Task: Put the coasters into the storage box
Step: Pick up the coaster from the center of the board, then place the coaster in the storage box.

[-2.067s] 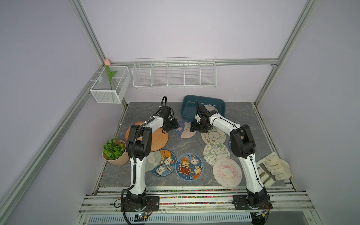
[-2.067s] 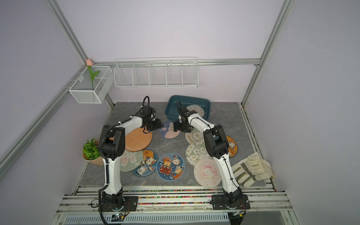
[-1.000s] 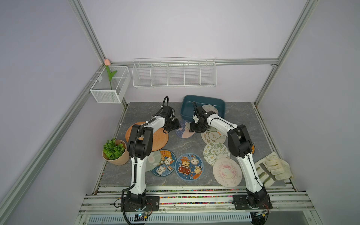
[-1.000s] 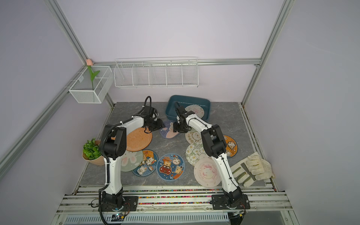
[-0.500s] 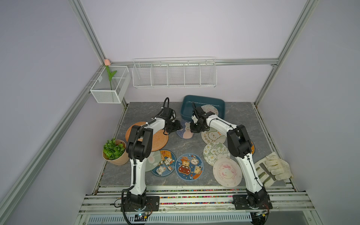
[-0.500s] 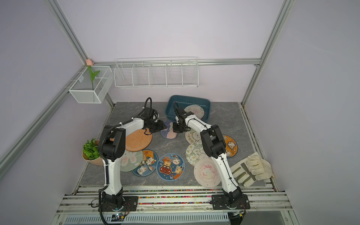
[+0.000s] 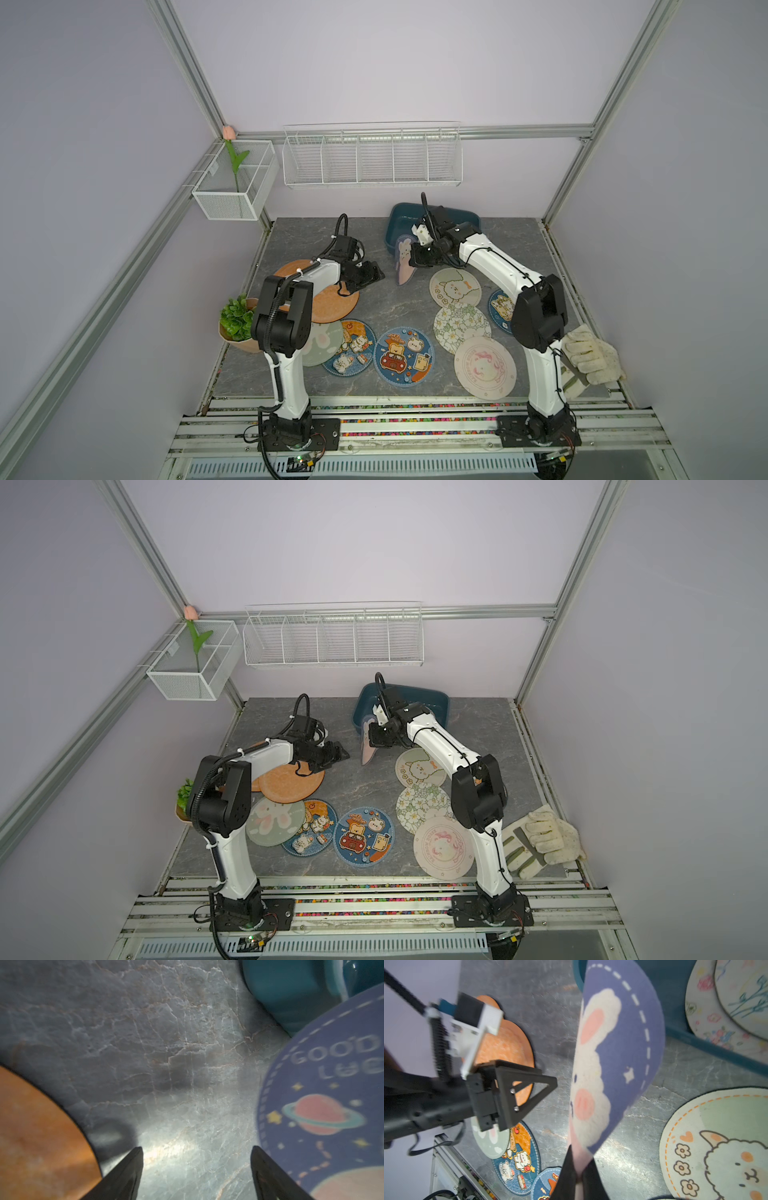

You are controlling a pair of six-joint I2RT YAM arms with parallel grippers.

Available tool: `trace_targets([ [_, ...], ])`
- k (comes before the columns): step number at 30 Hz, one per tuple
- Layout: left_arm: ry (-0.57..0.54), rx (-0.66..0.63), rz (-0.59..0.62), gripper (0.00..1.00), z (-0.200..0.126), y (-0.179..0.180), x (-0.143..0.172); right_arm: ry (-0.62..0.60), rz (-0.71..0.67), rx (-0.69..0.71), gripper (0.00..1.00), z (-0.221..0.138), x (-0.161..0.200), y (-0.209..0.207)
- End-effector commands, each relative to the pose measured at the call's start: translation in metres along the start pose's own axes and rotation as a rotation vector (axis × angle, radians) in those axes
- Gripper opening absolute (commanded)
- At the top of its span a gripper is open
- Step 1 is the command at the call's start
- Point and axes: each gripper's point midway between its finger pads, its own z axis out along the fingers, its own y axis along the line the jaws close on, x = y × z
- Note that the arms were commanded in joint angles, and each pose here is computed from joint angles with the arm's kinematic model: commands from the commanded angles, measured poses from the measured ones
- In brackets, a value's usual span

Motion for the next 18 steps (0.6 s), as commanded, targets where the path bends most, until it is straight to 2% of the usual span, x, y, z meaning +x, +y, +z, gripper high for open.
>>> trace_targets([
  [1, -0.028, 0.046, 0.002, 0.82, -0.011, -0.013, -0.002, -0.044, -0.005, -0.025, 0.07, -0.022, -0.017, 0.004],
  [9, -0.041, 0.052, 0.011, 0.84, -0.023, -0.017, 0.001, -0.111, 0.013, -0.031, 0.07, -0.021, -0.061, -0.016],
  [18, -0.041, 0.043, 0.0, 0.85, -0.026, -0.014, 0.006, -0.178, 0.088, -0.022, 0.07, 0.001, -0.107, -0.068],
])
